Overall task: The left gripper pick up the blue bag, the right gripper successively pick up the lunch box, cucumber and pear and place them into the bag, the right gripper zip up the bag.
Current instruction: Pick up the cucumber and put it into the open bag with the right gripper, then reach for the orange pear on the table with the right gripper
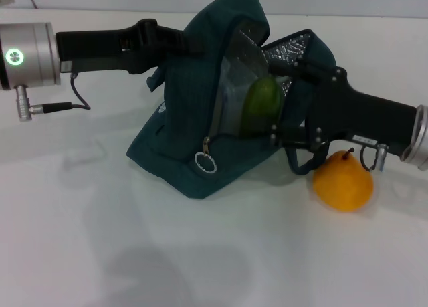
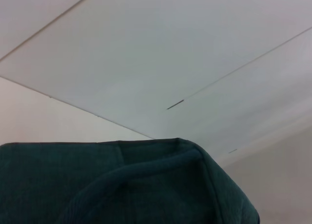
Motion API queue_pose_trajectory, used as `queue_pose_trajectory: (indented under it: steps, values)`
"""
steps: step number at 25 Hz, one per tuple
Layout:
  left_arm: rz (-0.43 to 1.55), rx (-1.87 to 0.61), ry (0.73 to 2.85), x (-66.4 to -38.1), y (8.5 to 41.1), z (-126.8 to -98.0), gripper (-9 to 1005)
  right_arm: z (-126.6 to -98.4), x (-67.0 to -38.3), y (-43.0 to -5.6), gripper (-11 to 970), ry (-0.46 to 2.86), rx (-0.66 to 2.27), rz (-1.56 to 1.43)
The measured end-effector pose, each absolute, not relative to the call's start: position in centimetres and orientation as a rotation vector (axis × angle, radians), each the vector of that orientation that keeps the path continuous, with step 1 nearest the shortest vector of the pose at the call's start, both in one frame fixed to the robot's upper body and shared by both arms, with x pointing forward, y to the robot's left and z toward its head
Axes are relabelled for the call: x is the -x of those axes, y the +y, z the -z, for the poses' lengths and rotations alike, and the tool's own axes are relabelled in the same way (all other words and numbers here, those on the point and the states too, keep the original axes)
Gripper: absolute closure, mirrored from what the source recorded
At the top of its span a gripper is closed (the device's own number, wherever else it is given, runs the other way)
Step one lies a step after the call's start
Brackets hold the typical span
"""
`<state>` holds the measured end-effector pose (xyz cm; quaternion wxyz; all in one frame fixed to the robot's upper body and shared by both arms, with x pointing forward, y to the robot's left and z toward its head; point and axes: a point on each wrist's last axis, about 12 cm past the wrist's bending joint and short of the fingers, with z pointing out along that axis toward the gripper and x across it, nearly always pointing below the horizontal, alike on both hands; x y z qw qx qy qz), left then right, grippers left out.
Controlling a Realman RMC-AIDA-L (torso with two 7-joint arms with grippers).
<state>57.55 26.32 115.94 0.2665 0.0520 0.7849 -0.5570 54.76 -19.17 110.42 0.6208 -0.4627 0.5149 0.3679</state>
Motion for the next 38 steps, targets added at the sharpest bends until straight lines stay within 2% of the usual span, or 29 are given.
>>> queue_pose_trajectory:
  steps: [3,12,17,24,38]
  values:
    - [1.509,-0.137,2.114,-57.5,26.3,-115.9,932,-110.7,-54.6,-20.2,103,1.174,1.014,-0.851]
    - [1.534,-0.083,2.089,-57.4,27.3,-115.4,932,-112.0,-51.8,-28.4,114,1.106,0.802,-0.826]
    - [1.532,-0.062,2.082,-57.2,27.7,-115.1,932,-109.9,-49.8,-31.7,118,1.24,0.756,-0.825]
    - [1.543,-0.049,2.076,-57.1,27.5,-114.5,932,-105.9,-49.0,-30.9,130,1.452,0.732,-0.794]
    - [1.534,-0.055,2.074,-57.1,27.7,-114.6,932,-104.9,-50.3,-27.8,190,1.495,0.86,-0.779]
